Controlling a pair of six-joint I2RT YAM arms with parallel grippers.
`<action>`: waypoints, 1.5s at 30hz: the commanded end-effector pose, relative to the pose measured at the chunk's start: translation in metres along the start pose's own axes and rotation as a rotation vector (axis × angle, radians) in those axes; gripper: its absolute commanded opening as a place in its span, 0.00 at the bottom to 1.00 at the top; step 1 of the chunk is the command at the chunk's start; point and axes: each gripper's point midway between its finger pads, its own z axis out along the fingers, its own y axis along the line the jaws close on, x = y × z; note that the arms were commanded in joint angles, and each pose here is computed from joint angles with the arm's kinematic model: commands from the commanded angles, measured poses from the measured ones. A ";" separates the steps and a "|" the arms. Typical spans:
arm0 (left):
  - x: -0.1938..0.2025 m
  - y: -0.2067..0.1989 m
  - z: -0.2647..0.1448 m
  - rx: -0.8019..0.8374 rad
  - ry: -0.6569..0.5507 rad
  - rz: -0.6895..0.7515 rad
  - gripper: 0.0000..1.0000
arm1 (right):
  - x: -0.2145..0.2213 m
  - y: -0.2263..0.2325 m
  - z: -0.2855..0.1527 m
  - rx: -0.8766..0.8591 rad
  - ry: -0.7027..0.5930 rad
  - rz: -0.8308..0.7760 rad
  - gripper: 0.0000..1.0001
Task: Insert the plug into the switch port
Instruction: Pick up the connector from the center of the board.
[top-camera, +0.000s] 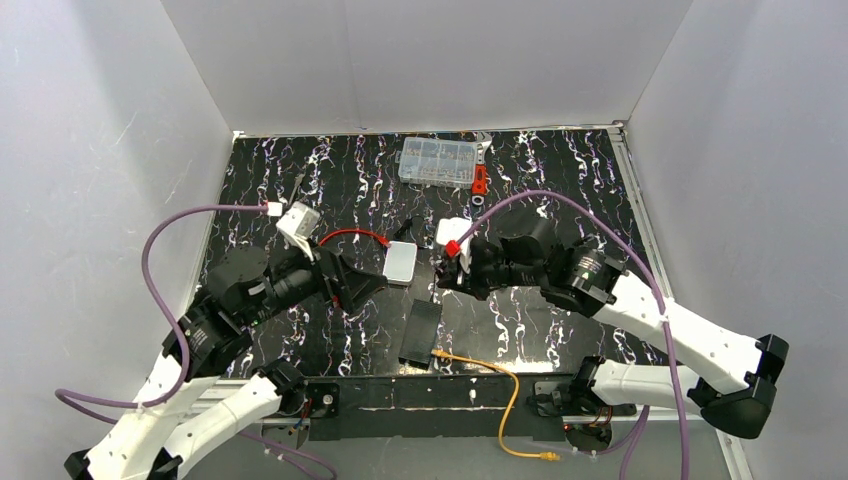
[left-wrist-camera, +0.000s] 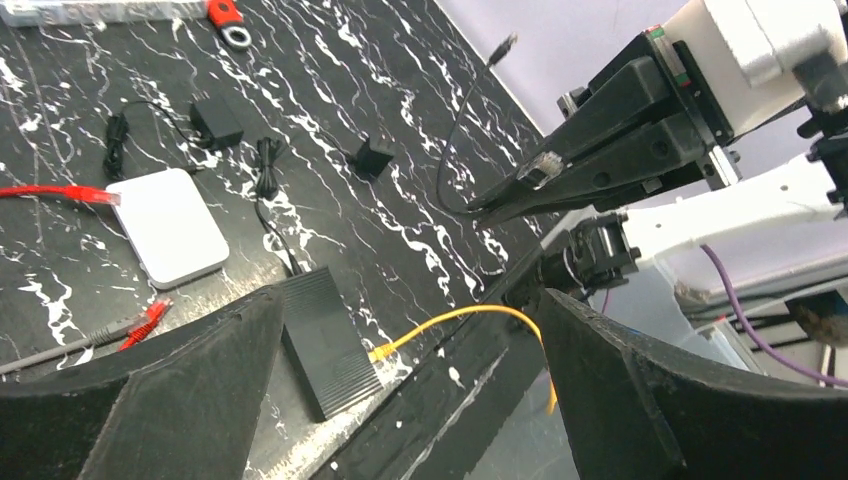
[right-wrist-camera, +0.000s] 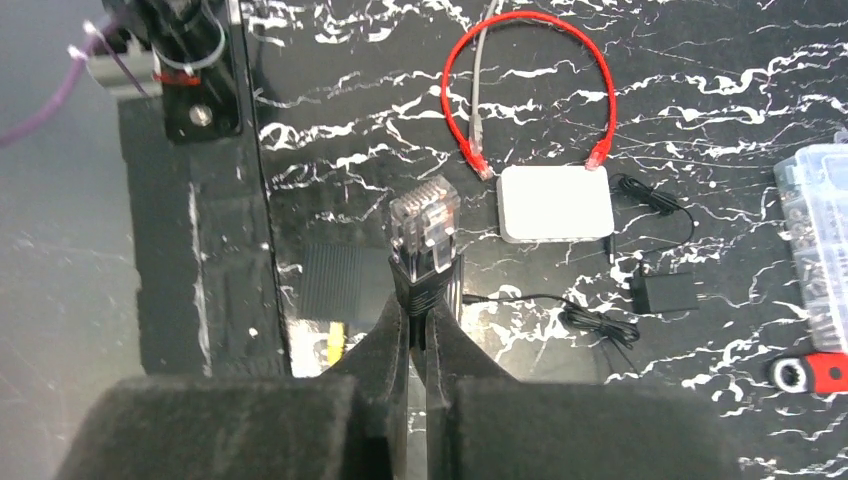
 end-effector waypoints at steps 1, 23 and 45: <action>0.005 -0.020 -0.007 0.096 0.091 0.050 0.98 | 0.004 0.003 -0.003 -0.002 0.031 -0.165 0.01; 0.034 -0.033 0.005 0.211 0.306 0.083 0.98 | -0.027 0.041 0.027 -0.176 0.106 -0.136 0.01; 0.024 -0.037 0.008 0.242 0.263 0.139 0.49 | -0.030 0.059 0.047 -0.299 0.186 -0.010 0.01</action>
